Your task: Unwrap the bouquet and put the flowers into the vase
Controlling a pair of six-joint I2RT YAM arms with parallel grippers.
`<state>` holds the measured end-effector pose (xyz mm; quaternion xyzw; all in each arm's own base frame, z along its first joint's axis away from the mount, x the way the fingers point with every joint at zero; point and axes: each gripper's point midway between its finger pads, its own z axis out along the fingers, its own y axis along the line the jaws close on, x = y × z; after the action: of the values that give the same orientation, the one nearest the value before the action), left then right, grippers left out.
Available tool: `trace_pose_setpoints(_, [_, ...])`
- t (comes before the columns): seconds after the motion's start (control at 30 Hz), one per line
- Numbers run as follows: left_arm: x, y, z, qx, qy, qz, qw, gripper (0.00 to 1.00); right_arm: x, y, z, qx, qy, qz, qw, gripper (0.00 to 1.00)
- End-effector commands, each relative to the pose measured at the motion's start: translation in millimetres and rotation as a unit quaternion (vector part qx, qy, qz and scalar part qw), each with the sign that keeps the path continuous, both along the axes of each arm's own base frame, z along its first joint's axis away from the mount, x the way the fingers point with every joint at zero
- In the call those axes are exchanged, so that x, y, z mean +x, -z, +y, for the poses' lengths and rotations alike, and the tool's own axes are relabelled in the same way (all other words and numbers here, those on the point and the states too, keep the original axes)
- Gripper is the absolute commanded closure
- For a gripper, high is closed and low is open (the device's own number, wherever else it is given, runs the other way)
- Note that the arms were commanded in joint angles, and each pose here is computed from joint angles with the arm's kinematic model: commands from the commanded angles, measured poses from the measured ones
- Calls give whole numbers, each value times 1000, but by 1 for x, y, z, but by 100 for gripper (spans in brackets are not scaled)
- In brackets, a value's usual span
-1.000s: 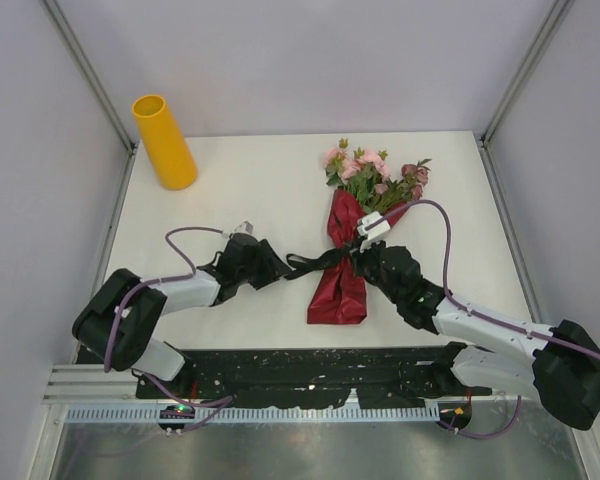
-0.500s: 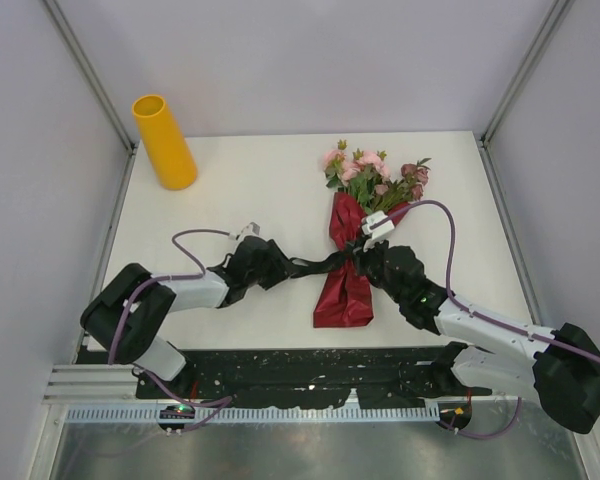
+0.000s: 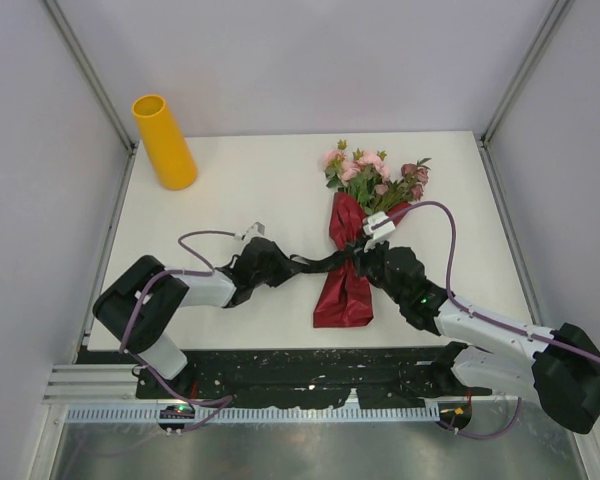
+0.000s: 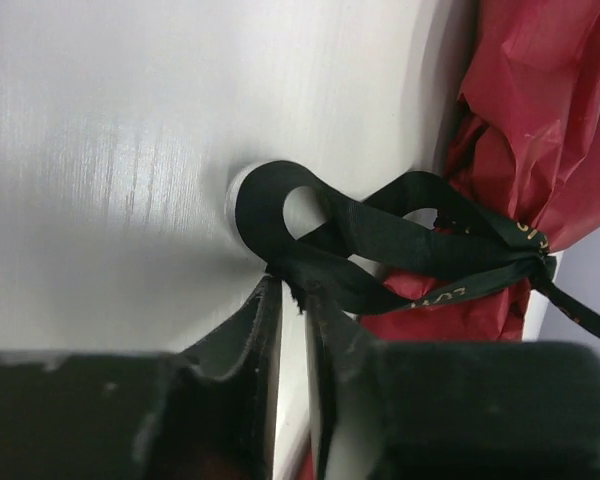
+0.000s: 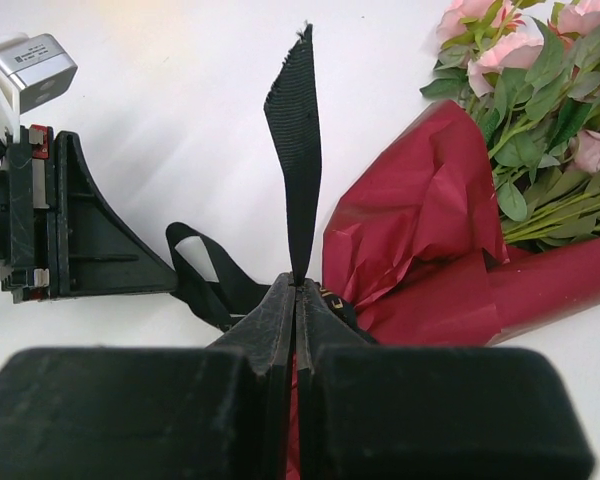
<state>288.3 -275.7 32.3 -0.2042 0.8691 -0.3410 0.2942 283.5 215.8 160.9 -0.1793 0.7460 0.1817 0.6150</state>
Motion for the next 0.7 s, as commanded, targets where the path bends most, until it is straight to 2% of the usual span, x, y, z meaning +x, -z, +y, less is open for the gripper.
trace_pose_setpoints(0.0, [9,-9,-2,-5,-8,-28,1000,92,5,-20,2,41,9,-17,999,94])
trace_pose_setpoints(0.03, [8,-10,-1,-3,-8,-27,1000,99,7,-23,-1,48,22,-15,998,95])
trace_pose_setpoints(0.07, [6,-12,1,-1,-8,-29,1000,100,9,-29,-5,54,37,-22,998,95])
trace_pose_setpoints(0.23, [-1,-14,24,17,-38,-41,998,100,17,-61,-32,77,110,-49,990,95])
trace_pose_setpoints(0.33, [-6,-12,40,41,-54,-40,997,100,26,-68,-68,92,195,-51,975,95])
trace_pose_setpoints(0.43, [-9,-12,47,54,-57,-43,996,100,31,-73,-92,116,237,-47,963,94])
trace_pose_setpoints(0.53, [-10,-15,50,57,-56,-50,995,100,36,-80,-93,126,215,-45,967,94])
trace_pose_setpoints(0.67, [-12,-24,52,61,-47,-66,995,100,32,-81,-69,130,143,-32,981,94])
